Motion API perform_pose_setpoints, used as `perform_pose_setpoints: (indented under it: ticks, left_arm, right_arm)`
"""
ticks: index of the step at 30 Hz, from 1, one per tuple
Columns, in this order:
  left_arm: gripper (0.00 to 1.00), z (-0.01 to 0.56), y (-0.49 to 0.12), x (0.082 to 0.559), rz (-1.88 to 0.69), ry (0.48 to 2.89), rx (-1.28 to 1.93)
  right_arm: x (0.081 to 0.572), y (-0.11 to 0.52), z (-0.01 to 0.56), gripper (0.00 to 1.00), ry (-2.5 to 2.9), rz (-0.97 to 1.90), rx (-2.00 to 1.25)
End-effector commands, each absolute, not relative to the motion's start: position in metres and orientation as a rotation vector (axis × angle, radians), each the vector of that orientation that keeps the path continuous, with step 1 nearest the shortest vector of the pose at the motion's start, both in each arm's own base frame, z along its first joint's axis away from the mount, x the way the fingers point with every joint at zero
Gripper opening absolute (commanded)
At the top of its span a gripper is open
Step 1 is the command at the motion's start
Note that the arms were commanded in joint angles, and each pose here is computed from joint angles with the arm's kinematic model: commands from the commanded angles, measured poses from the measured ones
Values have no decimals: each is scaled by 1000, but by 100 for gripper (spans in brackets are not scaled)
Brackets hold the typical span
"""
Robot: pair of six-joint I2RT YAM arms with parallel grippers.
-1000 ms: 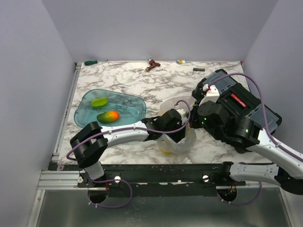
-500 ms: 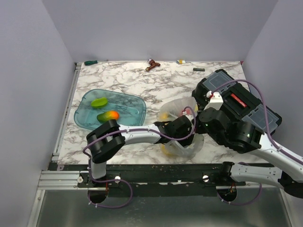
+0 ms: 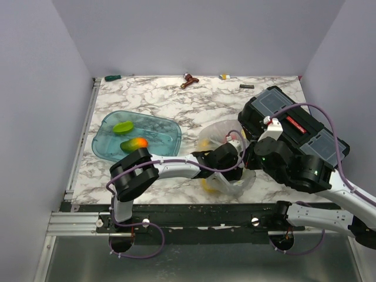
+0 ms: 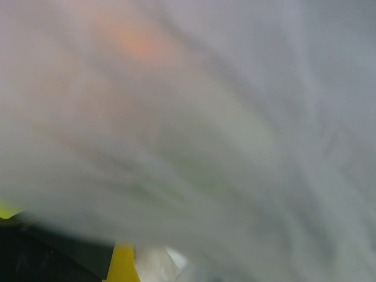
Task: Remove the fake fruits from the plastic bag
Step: Take out the fake fruit from the plastic bag.
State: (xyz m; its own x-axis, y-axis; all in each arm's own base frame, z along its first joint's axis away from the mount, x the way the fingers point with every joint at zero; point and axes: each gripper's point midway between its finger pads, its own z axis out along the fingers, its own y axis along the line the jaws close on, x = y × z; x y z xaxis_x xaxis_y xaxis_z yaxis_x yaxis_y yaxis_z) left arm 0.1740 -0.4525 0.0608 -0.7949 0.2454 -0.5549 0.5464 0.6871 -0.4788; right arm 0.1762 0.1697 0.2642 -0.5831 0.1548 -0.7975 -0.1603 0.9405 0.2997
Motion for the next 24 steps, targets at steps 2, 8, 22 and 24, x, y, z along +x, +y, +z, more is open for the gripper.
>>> perform_pose_setpoints:
  ticks: [2, 8, 22, 24]
  left_arm:
    - [70, 73, -467, 191, -930, 2392, 514]
    - [60, 53, -466, 196, -923, 2415, 478]
    - [26, 114, -439, 190, -955, 2291, 534]
    - [25, 127, -434, 181, -992, 2272, 574]
  right_arm:
    - [170, 177, 266, 1, 2172, 478, -9]
    - [169, 178, 267, 1, 2180, 481, -10]
    - [167, 164, 260, 1, 2173, 456, 22]
    - [169, 164, 259, 1, 2168, 451, 26]
